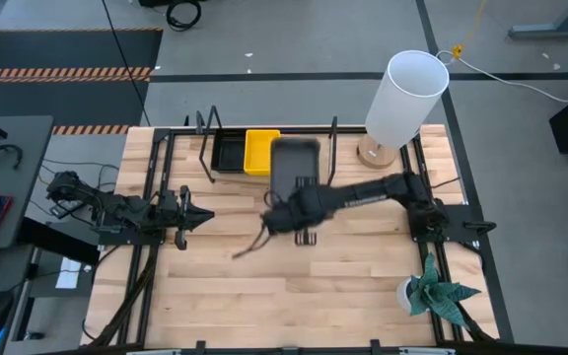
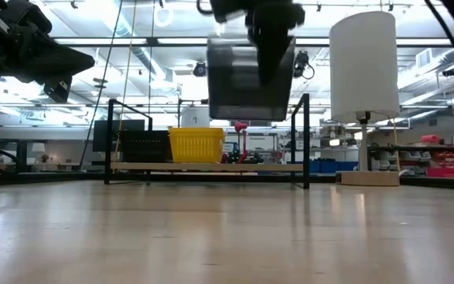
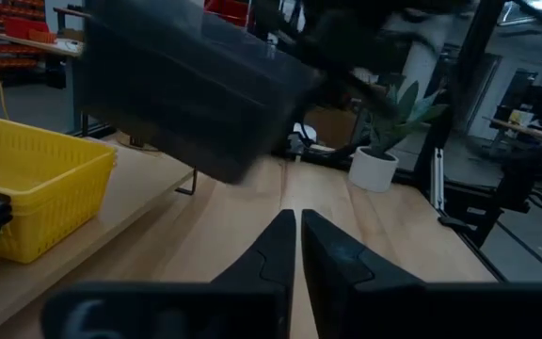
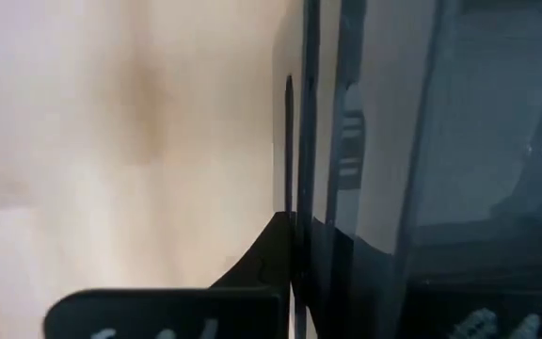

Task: Stack baskets on shelf by color
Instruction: Put the stacked black bin on the shelf

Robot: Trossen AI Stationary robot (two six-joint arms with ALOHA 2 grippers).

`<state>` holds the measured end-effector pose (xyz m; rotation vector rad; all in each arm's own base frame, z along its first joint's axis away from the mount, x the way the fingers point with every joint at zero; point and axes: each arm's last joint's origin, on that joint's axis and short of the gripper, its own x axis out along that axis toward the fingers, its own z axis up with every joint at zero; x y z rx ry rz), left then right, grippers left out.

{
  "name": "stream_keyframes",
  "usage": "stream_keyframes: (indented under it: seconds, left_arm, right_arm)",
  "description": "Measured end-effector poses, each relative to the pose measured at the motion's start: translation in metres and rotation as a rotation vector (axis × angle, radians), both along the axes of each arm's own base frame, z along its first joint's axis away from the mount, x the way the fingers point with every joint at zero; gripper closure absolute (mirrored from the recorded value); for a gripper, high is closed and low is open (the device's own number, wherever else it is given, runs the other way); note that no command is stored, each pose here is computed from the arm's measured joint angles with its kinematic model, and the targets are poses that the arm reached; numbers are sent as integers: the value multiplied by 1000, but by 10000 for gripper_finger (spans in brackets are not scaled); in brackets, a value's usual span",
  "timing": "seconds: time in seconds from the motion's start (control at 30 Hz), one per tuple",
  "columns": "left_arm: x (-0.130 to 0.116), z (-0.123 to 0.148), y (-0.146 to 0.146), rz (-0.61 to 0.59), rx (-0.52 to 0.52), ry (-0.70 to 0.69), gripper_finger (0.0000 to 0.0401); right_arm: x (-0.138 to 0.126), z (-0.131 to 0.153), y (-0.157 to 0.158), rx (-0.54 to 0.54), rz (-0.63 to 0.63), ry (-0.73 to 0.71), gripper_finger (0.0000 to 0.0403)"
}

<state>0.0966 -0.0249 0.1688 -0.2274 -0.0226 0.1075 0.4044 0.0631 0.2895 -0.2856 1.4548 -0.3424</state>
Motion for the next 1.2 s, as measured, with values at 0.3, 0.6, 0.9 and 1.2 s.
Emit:
stream_keyframes:
  seconds: [0.3,0.6,0.9,1.2]
  left_arm:
    - [0,0,0,0,0,0,366]
    - [0,0,0,1,0,0,375]
    - [0,0,0,0,0,0,365]
    - [0,0,0,0,0,0,375]
  right_arm:
    - [3,0,-76,-14,-38,84,387]
    - [0,-1,-116,45,-72,107,387]
    - [1,-1,-121,45,-61,94,380]
    - [2,-2,-120,68,-70,80,376]
